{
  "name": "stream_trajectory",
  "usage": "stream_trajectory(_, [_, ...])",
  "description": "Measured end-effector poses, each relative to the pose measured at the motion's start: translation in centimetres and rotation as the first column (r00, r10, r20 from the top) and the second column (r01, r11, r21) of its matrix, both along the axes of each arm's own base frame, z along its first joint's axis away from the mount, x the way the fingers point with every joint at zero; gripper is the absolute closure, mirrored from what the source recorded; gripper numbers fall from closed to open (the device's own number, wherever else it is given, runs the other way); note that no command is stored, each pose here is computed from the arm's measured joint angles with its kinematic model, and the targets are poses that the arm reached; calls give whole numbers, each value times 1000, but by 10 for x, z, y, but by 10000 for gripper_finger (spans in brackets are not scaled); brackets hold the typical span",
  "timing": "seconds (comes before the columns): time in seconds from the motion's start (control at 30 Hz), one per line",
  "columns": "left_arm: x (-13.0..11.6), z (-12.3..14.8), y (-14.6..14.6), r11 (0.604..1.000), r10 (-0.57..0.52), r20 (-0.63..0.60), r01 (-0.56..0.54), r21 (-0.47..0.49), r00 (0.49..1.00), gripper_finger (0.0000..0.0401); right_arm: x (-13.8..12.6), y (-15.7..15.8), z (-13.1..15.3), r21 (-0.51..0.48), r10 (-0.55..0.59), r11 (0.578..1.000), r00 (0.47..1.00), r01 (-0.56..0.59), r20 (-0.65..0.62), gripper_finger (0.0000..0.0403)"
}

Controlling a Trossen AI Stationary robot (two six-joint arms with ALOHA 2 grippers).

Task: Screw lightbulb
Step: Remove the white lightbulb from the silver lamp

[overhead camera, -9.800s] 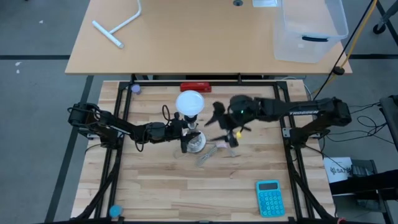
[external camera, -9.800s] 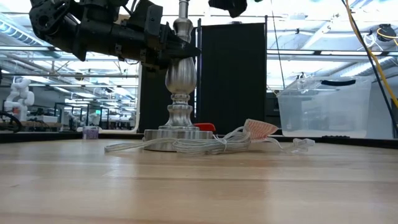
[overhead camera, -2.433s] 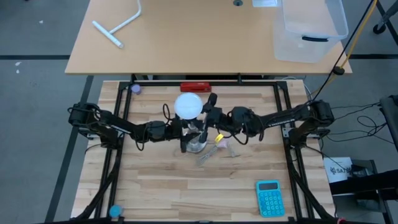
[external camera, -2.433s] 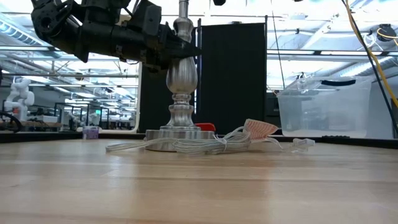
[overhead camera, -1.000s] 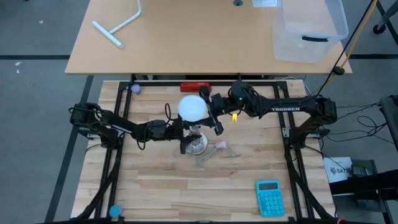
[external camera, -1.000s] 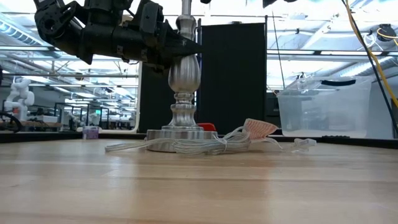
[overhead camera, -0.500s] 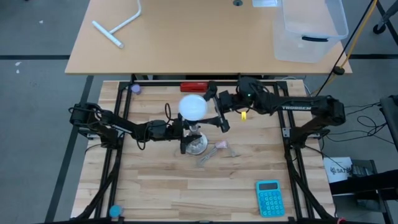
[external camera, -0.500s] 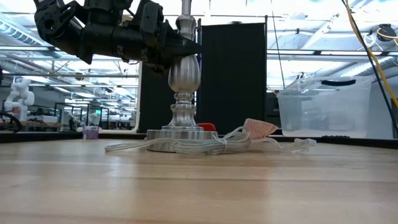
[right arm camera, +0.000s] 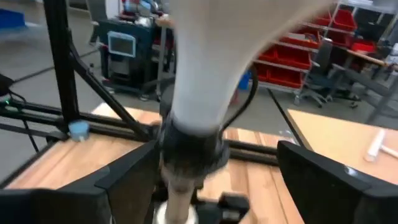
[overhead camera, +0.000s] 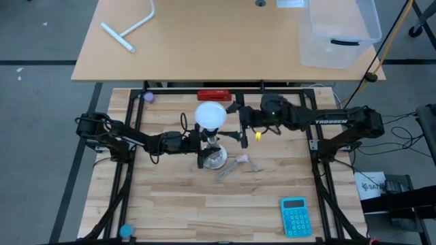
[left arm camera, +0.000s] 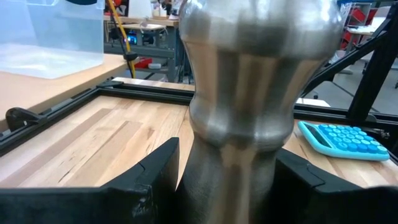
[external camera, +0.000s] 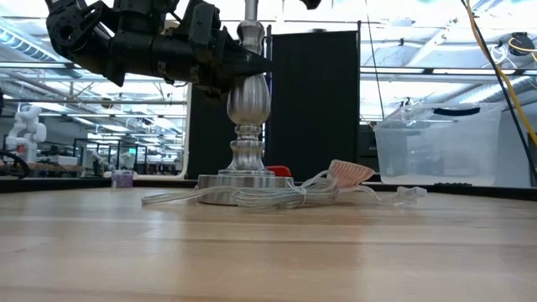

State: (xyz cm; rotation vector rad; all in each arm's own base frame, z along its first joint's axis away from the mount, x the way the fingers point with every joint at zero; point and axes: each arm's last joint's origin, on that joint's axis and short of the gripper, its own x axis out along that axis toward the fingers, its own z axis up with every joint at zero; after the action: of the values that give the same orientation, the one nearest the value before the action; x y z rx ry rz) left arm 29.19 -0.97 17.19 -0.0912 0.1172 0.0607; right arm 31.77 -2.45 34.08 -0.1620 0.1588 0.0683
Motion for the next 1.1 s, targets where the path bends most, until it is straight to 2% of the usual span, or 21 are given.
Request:
stream_trajectory(0.1, [0,0,0,1000,-1,-1,1,0,1000,211,-8,5,-11,16,-11,1000,999,11,43,88])
stream_trajectory(0.17, [0,0,0,1000,-1,0,1,0,1000,211,-14,9,-16,42,-12,999,993,7,119,88])
stream_trajectory(0.3, [0,0,0,1000,-2,4,2,0,1000,211,-19,19,-36,82,-98,993,970,82,224,89])
stream_trajectory(0.5, [0,0,0,1000,-2,4,2,1,1000,211,-7,39,-50,147,-158,982,933,116,323,89])
stream_trajectory(0.6, [0,0,0,1000,0,5,0,1,1000,211,2,50,-44,141,-208,976,899,166,385,89])
stream_trajectory(0.73, [0,0,0,1000,1,4,-1,1,1000,211,16,60,-41,102,-289,957,875,271,389,89])
stream_trajectory(0.9, [0,0,0,1000,5,4,-5,1,1000,211,32,63,-38,109,-378,925,841,365,387,89])
stream_trajectory(1.1, [0,0,1,1000,7,3,-7,1,1000,211,48,65,-35,77,-365,928,843,365,395,90])
